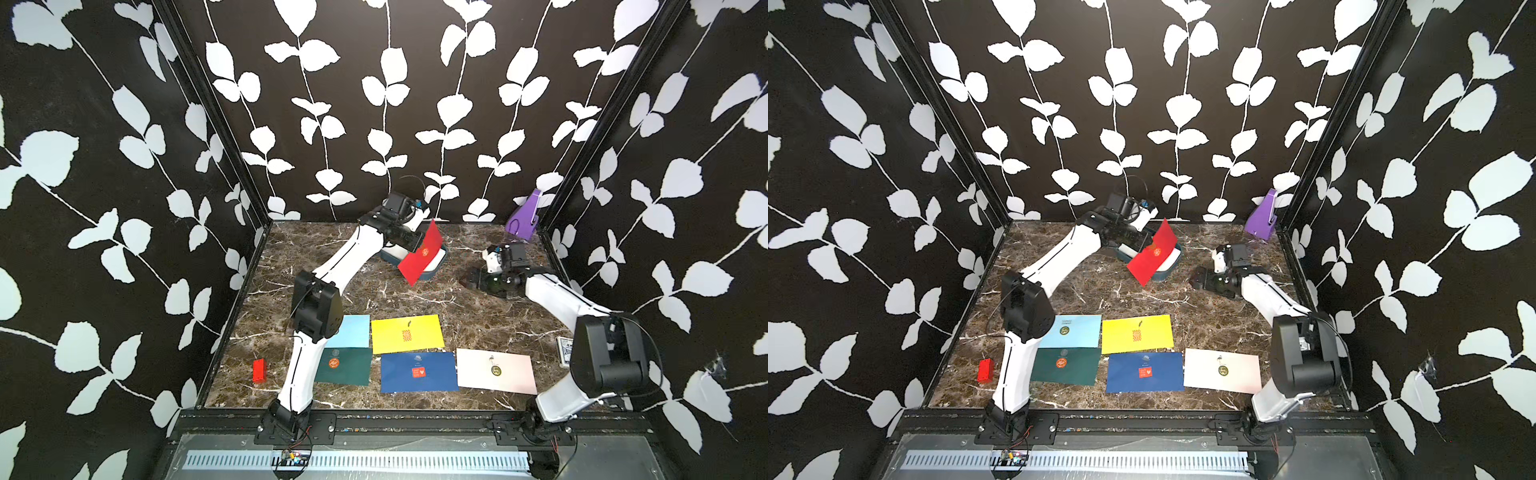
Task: Put the sealed envelopes into the storage box
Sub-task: Move the storage box to the center of the board.
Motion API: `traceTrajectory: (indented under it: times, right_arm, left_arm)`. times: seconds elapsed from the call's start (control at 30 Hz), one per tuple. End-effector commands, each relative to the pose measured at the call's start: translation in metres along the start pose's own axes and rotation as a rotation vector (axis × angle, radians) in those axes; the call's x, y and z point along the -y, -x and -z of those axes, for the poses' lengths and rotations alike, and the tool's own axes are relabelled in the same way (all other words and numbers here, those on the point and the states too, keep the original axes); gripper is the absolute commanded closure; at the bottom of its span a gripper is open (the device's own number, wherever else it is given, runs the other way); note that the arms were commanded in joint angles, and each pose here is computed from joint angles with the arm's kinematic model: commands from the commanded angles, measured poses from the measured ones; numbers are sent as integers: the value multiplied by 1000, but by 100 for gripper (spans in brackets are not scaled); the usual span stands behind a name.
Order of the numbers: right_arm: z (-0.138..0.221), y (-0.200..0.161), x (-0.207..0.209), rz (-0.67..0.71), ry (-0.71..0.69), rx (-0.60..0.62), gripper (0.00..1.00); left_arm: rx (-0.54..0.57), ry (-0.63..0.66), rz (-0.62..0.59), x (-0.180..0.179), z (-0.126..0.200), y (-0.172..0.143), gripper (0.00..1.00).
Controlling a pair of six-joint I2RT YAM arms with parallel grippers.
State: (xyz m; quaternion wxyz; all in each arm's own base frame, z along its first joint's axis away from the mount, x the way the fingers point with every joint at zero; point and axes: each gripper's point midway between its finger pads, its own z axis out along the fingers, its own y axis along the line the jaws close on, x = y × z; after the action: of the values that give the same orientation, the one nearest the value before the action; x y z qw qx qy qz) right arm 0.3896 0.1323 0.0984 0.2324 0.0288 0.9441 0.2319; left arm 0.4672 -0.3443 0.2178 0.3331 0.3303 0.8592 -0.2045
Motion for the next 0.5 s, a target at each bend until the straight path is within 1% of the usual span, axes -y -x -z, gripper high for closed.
traceTrajectory:
  times: [0.0, 0.03, 0.1, 0.17, 0.23, 0.3, 0.37, 0.47]
  right_arm:
    - [-20, 31, -27, -90, 36, 127, 1]
    - [-28, 35, -32, -114, 52, 149, 1]
    - [-43, 39, -34, -157, 41, 155, 1]
    - [-56, 47, -34, -216, 44, 181, 1]
    - [-68, 54, -38, -292, 88, 197, 7]
    - [-79, 58, -44, -336, 113, 197, 14]
    - [-86, 64, -56, -327, 136, 193, 21]
    - [-89, 71, -72, -309, 163, 193, 26]
  left_arm:
    - [82, 115, 15, -18, 51, 20, 100]
    - [78, 141, 17, -24, 57, 18, 100]
    - [71, 173, 16, -31, 65, 12, 100]
    - [68, 179, 14, -32, 68, 7, 100]
    - [58, 186, 15, -32, 70, 1, 100]
    - [46, 188, 16, -32, 70, -5, 100]
    - [41, 188, 17, -32, 70, -9, 100]
    - [33, 193, 13, -32, 71, -12, 100]
